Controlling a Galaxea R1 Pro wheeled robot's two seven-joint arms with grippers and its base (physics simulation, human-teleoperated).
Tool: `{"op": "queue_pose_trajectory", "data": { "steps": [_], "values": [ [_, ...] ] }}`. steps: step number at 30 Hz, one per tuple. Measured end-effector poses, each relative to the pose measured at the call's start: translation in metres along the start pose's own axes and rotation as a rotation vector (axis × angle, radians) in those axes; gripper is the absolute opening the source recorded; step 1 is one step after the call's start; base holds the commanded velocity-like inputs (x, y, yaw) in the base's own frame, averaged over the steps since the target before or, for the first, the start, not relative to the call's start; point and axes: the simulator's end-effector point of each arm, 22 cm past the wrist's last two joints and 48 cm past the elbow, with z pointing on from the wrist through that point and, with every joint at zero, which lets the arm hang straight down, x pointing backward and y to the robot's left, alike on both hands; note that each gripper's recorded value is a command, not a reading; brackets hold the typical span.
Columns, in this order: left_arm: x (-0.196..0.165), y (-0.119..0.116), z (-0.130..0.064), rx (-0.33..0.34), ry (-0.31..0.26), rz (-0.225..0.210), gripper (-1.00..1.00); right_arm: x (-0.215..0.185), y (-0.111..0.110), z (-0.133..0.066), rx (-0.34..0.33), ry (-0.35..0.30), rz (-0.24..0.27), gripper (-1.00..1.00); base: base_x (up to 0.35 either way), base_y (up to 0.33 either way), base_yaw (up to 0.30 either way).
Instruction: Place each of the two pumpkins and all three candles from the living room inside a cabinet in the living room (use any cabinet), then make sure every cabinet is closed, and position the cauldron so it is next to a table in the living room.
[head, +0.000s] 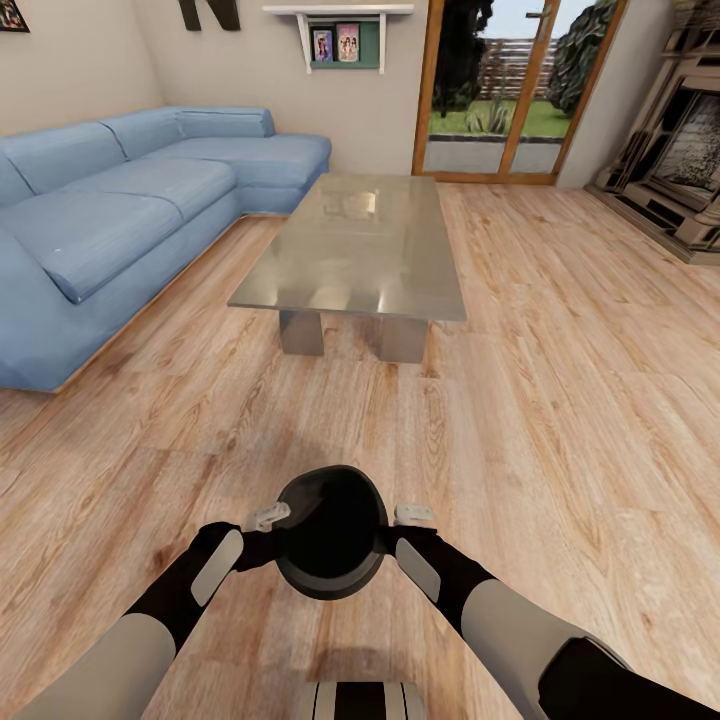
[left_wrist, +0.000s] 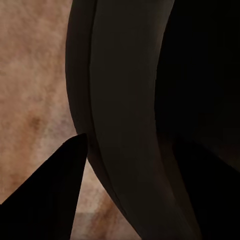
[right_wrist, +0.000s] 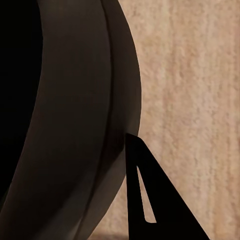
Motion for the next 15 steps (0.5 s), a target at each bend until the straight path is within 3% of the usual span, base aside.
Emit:
{"op": "queue_pose_trajectory", "data": {
  "steps": [15],
  "values": [
    [0.0009,-0.002,0.0005,-0.005,-0.002,-0.006,-1.0,-0.001,-0.0021,0.0,0.002,-0.001,-0.002,-1.0,0.0,0.0,0.0]
  ]
}}
